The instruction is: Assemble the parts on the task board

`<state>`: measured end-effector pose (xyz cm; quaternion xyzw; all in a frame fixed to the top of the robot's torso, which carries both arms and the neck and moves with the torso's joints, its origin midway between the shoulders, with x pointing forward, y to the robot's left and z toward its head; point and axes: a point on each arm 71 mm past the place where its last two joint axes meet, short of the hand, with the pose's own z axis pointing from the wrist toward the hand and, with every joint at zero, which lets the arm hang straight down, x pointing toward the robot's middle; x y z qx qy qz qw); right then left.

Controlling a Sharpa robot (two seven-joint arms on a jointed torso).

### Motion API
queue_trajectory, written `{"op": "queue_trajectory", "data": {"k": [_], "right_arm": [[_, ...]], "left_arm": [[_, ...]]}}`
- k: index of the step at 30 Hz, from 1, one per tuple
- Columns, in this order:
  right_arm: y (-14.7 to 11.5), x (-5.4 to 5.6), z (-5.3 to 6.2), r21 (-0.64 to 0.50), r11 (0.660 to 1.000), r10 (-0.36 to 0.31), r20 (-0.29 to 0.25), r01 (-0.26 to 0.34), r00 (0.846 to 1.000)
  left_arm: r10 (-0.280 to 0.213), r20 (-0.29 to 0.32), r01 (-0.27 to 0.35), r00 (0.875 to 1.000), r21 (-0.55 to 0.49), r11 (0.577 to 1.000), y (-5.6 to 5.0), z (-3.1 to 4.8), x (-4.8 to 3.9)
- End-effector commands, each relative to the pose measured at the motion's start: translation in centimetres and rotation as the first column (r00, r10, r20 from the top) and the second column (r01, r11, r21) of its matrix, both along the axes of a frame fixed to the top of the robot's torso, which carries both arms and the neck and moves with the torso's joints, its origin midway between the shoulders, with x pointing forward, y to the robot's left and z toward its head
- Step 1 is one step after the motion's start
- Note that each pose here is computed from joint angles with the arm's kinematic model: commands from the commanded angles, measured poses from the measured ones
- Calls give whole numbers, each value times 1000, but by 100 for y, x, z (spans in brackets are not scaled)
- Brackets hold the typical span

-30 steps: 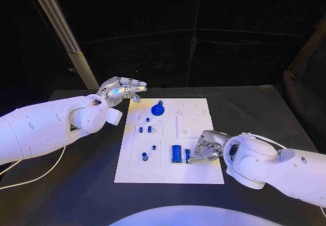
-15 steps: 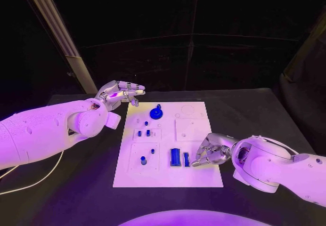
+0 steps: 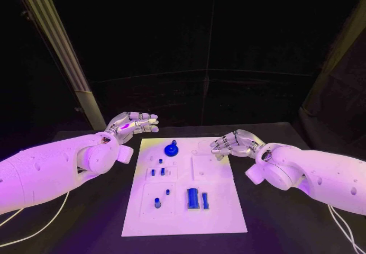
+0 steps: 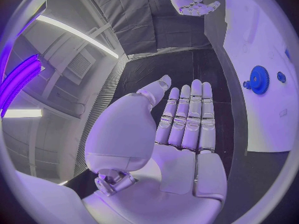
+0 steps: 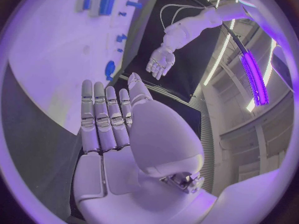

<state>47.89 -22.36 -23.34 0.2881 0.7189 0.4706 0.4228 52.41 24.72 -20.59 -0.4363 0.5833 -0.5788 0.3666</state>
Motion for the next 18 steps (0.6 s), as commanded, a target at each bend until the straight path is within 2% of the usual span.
{"op": "queue_trajectory", "data": {"k": [1, 3, 4, 9, 10, 15, 18], "right_arm": [[-29, 194, 75, 258, 965, -63, 44, 50, 997], [-45, 340, 55, 290, 953, -101, 54, 81, 993], [-51, 380, 49, 298, 950, -112, 57, 90, 992], [-54, 499, 27, 318, 941, -144, 68, 115, 987], [-55, 463, -23, 212, 970, -128, 48, 115, 991], [-29, 434, -17, 229, 964, -148, 52, 132, 988], [13, 382, -6, 257, 953, -181, 57, 160, 982]], "left_arm": [[52, 17, -51, 998, -74, 996, 19, -10, 60], [78, 15, -76, 997, -79, 994, 10, -67, 105], [86, 15, -84, 996, -79, 993, 3, -84, 120], [108, 16, -106, 994, -79, 991, -46, -137, 169], [63, -9, -64, 998, -39, 997, -62, -160, 141], [77, -7, -77, 997, -35, 996, -90, -174, 108], [100, -3, -100, 995, -28, 995, -137, -194, 52]]}}
